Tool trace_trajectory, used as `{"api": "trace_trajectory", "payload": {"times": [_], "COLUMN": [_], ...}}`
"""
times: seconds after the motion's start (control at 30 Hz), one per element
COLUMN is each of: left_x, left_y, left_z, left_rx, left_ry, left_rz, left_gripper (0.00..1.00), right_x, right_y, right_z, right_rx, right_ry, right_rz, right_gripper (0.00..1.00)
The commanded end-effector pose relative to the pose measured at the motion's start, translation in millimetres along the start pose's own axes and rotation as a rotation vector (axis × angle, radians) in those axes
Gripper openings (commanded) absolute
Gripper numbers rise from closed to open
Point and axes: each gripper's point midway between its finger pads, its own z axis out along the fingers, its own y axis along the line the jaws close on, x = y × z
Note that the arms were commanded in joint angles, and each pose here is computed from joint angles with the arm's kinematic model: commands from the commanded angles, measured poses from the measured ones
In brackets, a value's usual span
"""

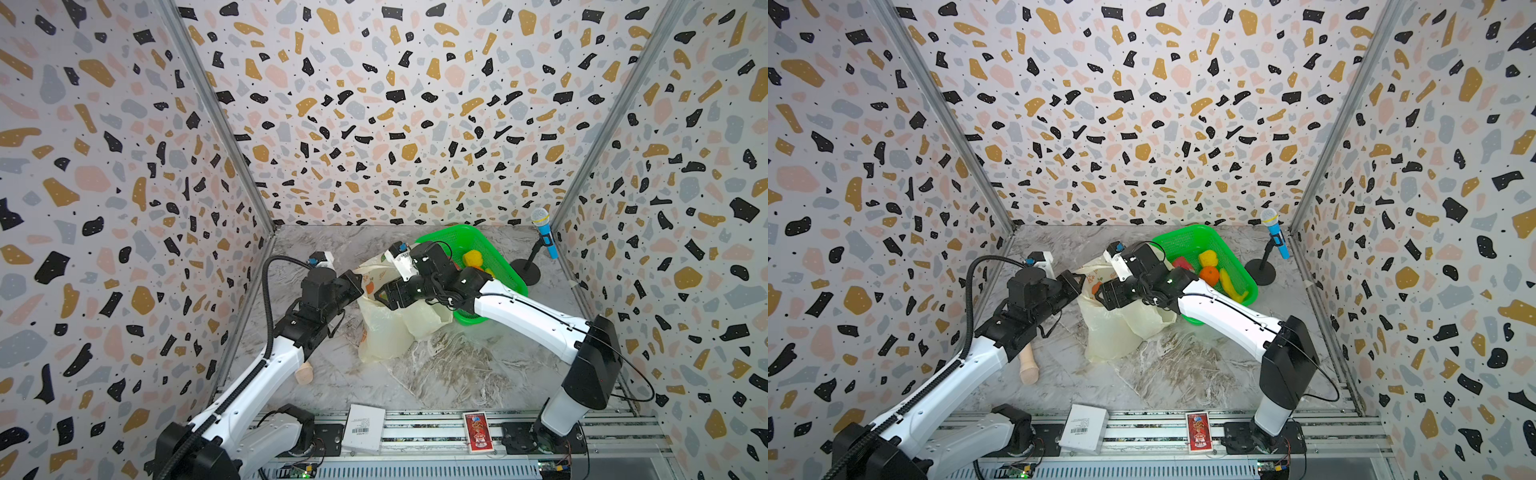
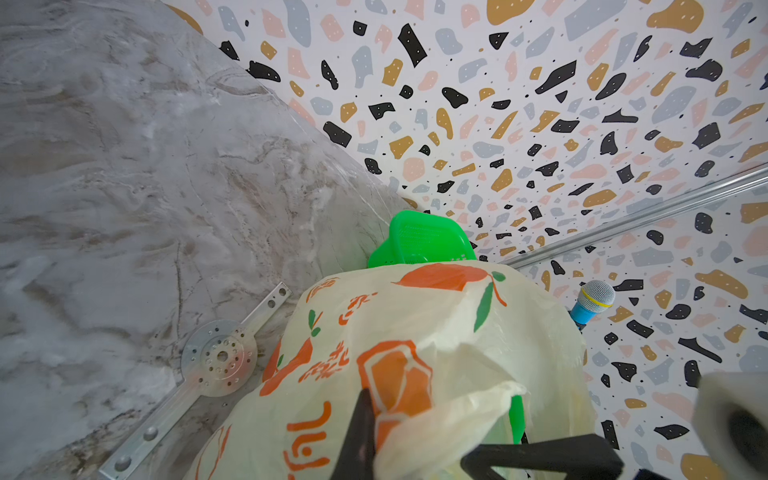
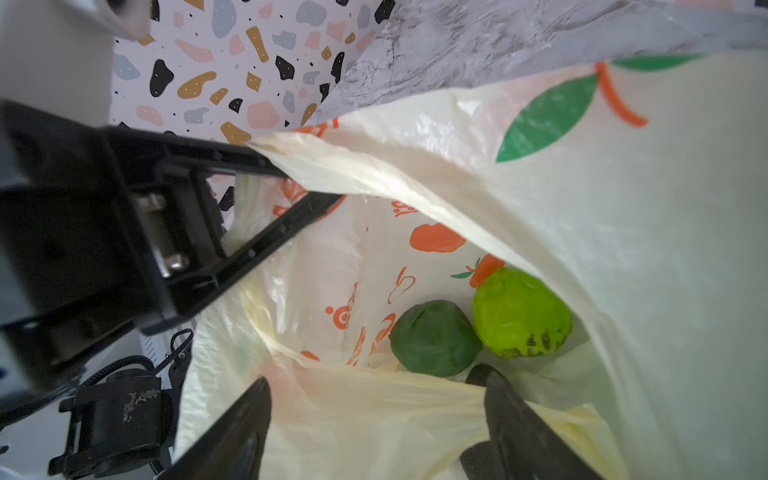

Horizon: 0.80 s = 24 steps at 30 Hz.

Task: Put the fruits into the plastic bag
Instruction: 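Release the fruit in the bag and move the right gripper over the basket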

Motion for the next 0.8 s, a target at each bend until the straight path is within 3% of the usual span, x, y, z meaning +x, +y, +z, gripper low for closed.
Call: {"api": "trace_trajectory", "payload": {"times": [0.0, 0.13, 0.3, 0.4, 0.47, 0.63, 0.77], "left_x": [-3, -1, 0, 0, 0, 1, 3], "left_y": [4, 5, 7, 5, 5, 5, 5], "left_z": [1, 3, 5, 7, 7, 8, 9], "left_rx": [-0.01, -0.014, -0.013, -0.006, -0.003, -0.001, 0.003], "left_ry": [-0.015, -0.011, -0.01, -0.006, -0.006, -0.001, 0.003], "left_rz": [0.02, 0.019, 0.02, -0.011, -0.012, -0.007, -0.01], "left_gripper": [0.0, 0.0, 0.0, 0.0, 0.0, 0.0, 0.0], "right_x": [-42, -77, -77, -42, -11, 62, 103], "right_y": [8, -18, -135, -203, -237, -282, -300], "right_z": [-59, -127, -195, -200, -186, -136, -108], "right_rx": [0.023, 0.068, 0.354, 0.554, 0.669, 0.735, 0.722], "right_ry": [-0.185, -0.391, -0.518, -0.422, -0.274, 0.027, 0.106], "right_rz": [-0.079, -0.055, 0.224, 0.354, 0.393, 0.48, 0.56], "right_gripper": [0.81, 0.81, 0.81, 0.81, 0.81, 0.84, 0.86]}}
